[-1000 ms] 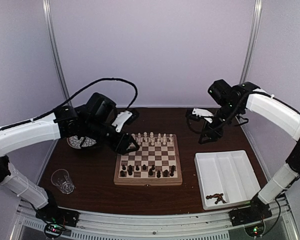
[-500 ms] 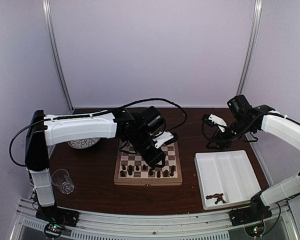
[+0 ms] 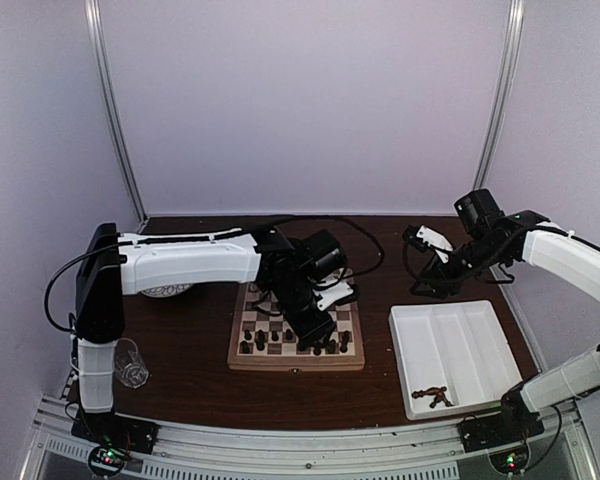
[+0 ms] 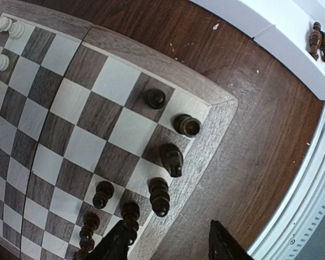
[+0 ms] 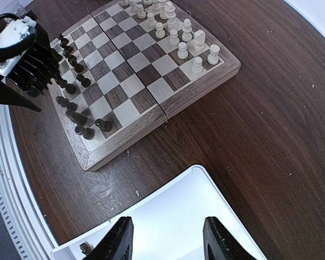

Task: Set up the chess pieces on the board
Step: Adjust the bishop at c8.

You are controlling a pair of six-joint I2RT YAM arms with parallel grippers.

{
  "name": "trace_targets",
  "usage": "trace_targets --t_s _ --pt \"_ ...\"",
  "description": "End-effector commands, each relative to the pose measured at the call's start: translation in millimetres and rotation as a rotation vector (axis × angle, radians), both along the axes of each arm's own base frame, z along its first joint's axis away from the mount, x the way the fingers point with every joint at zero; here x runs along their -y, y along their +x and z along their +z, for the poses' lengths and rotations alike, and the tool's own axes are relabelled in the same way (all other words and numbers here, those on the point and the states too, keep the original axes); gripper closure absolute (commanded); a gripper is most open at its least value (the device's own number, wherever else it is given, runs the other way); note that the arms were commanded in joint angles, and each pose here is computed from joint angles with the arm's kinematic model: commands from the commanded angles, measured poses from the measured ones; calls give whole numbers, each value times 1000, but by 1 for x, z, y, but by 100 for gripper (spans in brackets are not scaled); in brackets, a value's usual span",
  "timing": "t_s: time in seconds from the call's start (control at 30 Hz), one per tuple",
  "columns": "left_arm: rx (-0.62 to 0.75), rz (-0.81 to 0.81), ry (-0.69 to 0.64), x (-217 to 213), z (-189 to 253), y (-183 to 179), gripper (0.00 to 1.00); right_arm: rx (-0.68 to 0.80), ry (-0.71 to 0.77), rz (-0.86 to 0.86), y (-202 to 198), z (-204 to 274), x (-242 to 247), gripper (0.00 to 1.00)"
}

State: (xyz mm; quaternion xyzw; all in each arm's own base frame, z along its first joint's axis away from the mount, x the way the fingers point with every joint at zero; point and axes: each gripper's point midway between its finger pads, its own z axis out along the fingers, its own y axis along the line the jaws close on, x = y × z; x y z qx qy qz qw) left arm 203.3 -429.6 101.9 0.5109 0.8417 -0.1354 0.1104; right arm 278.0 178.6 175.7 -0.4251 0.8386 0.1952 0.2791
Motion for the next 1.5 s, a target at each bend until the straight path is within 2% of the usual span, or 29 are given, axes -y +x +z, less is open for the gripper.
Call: trace_targets --t_s 0.0,0.1,0.6,0.93,1.47 --pt "28 -11 17 3 -3 6 53 12 22 3 0 3 0 53" --pt "25 -13 37 2 -8 7 59 10 21 5 0 2 -1 52" --pt "12 -13 52 10 -21 11 72 -1 19 7 0 -1 -1 53" --pt "1 -19 59 10 -23 9 72 -9 17 12 -1 -3 -1 53" --pt "-11 -24 98 3 -31 7 82 -12 16 12 -1 -4 -1 53"
